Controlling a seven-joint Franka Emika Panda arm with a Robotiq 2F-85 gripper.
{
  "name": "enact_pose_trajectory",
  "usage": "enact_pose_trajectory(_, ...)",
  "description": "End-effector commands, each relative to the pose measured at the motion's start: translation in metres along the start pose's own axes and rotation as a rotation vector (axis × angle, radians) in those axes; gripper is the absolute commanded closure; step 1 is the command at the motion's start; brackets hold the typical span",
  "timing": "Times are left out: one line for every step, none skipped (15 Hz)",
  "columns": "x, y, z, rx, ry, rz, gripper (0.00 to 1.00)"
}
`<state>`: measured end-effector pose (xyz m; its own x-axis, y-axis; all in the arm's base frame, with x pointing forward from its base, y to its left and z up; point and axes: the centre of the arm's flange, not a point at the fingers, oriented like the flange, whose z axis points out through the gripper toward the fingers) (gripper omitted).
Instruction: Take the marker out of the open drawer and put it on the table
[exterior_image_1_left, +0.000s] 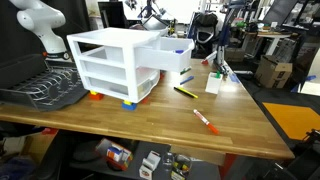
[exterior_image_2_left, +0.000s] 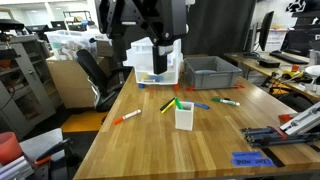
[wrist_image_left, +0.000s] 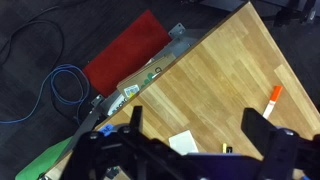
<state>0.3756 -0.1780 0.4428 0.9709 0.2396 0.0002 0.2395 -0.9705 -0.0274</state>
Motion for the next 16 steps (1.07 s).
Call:
enact_pose_trajectory(0.000,0.000,0.000,0.000,0.000,0.000,0.00)
enact_pose_trajectory(0.004,-0.007,0.003,0.005,0.008,-0.014,0.00)
enact_pose_trajectory(0.007,-0.013,0.006,0.010,0.007,-0.029,0.00)
enact_pose_trajectory(0.011,-0.021,0.009,0.011,0.005,-0.045,0.00)
enact_pose_trajectory(0.014,-0.031,0.011,0.023,0.004,-0.062,0.00)
enact_pose_trajectory(0.018,-0.041,0.013,0.039,0.001,-0.079,0.00)
enact_pose_trajectory(0.020,-0.053,0.015,0.055,-0.002,-0.099,0.00)
enact_pose_trajectory(0.022,-0.063,0.017,0.070,-0.001,-0.117,0.00)
enact_pose_trajectory(0.023,-0.073,0.018,0.082,-0.001,-0.135,0.00)
enact_pose_trajectory(0.023,-0.081,0.020,0.087,0.000,-0.151,0.00)
enact_pose_trajectory(0.030,-0.073,0.019,0.067,-0.015,-0.120,0.00)
enact_pose_trajectory(0.030,-0.079,0.020,0.069,-0.016,-0.131,0.00)
enact_pose_trajectory(0.029,-0.080,0.020,0.069,-0.015,-0.134,0.00)
enact_pose_trajectory(0.029,-0.080,0.020,0.069,-0.012,-0.134,0.00)
enact_pose_trajectory(0.028,-0.080,0.019,0.070,-0.010,-0.134,0.00)
enact_pose_trajectory(0.028,-0.079,0.019,0.070,-0.009,-0.134,0.00)
